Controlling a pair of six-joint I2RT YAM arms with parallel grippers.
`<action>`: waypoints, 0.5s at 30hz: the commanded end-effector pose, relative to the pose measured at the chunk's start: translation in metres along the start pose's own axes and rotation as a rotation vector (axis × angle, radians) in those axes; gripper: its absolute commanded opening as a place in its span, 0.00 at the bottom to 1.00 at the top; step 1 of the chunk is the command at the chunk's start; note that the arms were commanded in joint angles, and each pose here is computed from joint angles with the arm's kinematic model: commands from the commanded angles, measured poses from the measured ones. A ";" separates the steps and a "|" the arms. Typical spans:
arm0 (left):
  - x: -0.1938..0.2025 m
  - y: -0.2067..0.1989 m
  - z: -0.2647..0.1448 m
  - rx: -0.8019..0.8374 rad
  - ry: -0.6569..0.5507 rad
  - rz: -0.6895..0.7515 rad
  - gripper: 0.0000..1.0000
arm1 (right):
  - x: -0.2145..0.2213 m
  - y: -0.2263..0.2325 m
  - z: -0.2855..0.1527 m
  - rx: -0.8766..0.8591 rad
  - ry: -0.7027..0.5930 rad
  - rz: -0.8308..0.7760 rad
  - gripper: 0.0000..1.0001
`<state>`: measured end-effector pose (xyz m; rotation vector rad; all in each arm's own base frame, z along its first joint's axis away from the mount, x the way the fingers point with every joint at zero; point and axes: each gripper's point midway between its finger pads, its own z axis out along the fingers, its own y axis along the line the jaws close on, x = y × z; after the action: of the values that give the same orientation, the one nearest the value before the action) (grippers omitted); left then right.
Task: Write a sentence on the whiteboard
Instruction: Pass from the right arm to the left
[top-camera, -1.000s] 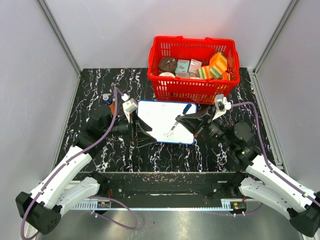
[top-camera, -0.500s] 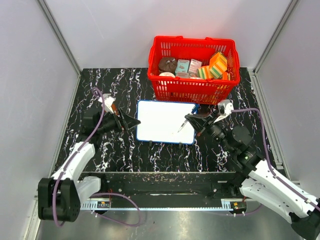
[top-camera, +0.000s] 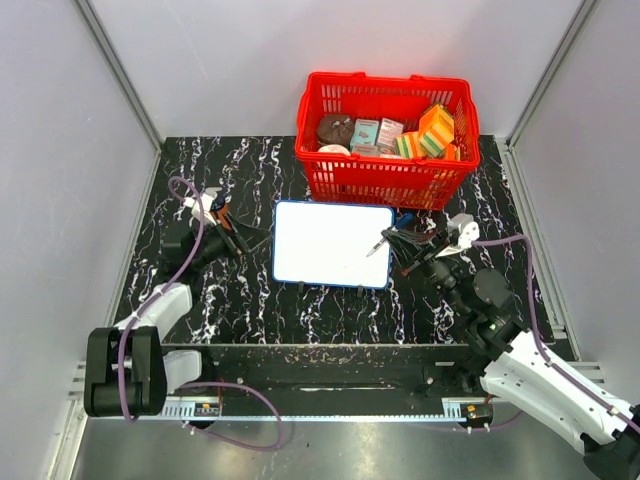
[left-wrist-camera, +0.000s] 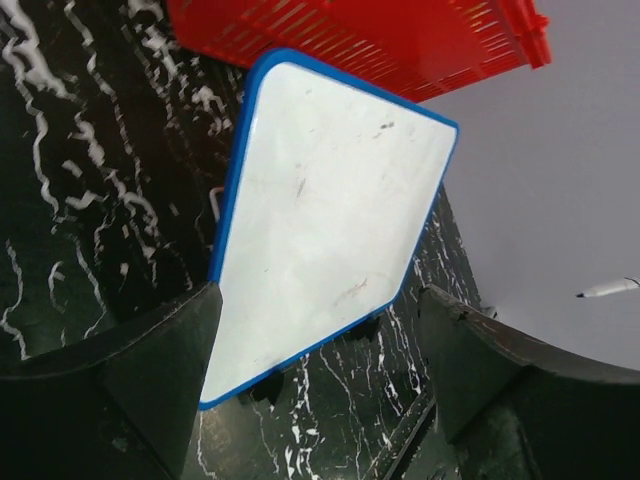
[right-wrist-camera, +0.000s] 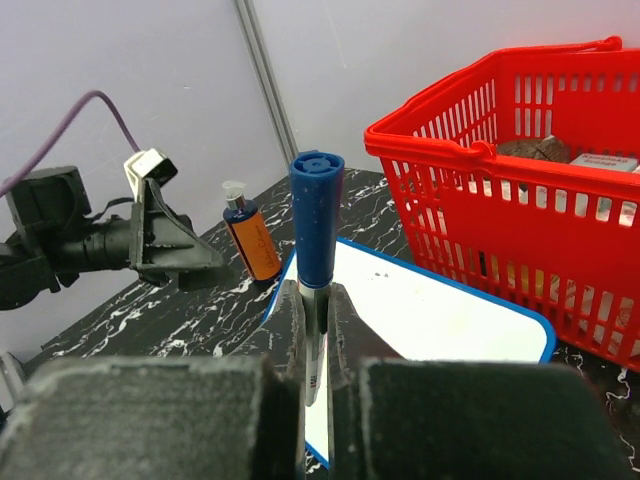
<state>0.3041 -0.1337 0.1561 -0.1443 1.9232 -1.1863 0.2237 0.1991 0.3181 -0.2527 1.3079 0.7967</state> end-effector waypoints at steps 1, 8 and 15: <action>-0.011 -0.067 -0.001 0.252 -0.030 0.188 0.83 | -0.024 0.009 0.004 -0.040 -0.060 -0.038 0.00; 0.023 -0.174 -0.003 0.346 -0.022 0.618 0.87 | -0.025 0.019 0.015 -0.028 -0.005 0.154 0.00; 0.048 -0.220 0.025 0.318 0.000 0.764 0.87 | -0.028 0.021 0.023 0.011 0.027 0.291 0.00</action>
<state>0.1980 -0.2794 0.3077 0.6687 1.4730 -1.1606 0.2270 0.2175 0.3316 -0.1629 1.3991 0.9505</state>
